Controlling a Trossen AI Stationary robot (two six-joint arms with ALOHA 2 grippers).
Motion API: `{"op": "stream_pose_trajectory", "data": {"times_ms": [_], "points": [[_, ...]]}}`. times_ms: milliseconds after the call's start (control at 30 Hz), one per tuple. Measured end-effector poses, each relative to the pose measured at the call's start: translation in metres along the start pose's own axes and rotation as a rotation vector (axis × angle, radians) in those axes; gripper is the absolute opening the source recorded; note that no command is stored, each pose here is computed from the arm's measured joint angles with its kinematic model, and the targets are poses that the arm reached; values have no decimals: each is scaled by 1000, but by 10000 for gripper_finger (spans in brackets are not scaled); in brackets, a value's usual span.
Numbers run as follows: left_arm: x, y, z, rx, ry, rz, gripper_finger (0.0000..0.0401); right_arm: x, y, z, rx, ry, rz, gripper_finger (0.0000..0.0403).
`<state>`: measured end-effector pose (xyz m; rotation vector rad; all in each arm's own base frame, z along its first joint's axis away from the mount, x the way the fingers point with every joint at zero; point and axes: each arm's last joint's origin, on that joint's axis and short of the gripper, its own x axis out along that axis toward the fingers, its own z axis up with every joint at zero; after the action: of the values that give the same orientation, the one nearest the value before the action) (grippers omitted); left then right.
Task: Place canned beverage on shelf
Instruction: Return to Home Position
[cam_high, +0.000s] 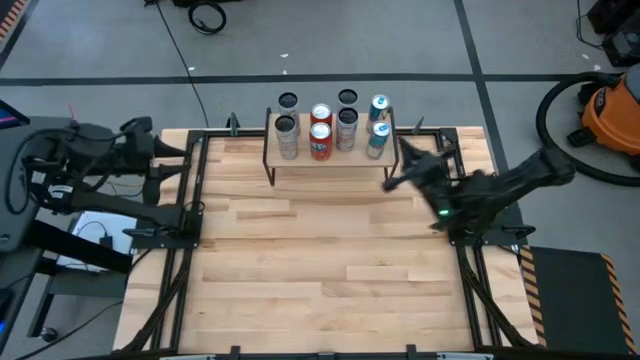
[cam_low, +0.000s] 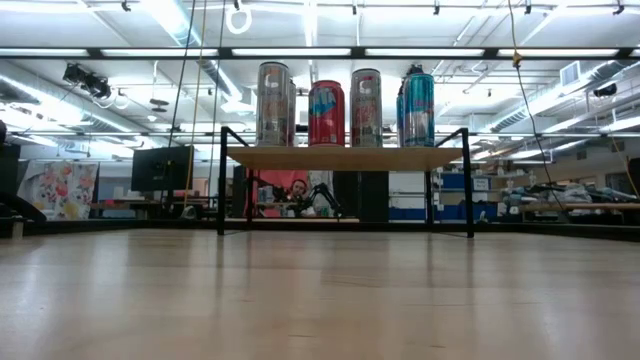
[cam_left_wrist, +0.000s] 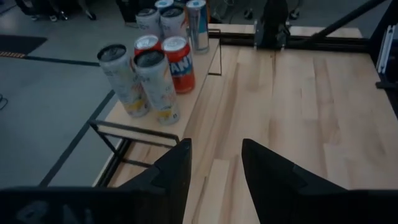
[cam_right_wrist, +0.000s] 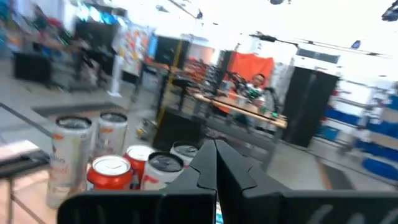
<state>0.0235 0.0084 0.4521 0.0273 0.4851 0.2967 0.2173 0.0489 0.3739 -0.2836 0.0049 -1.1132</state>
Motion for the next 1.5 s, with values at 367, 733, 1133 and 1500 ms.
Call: {"op": "stream_pose_trajectory", "data": {"times_ms": [367,733,1133,1500], "points": [[28,-4,-88,-67,-172,-10,151,-40,-102,-66,315,-191,248,3],[100,-29,-138,-133,-394,-155,150,-62,-92,-160,381,-286,492,3],[163,-50,-181,-80,-399,-222,150,-69,-75,-173,392,-307,706,7],[188,-57,-208,43,-429,-207,150,-73,-62,-188,259,-218,779,8]]}}
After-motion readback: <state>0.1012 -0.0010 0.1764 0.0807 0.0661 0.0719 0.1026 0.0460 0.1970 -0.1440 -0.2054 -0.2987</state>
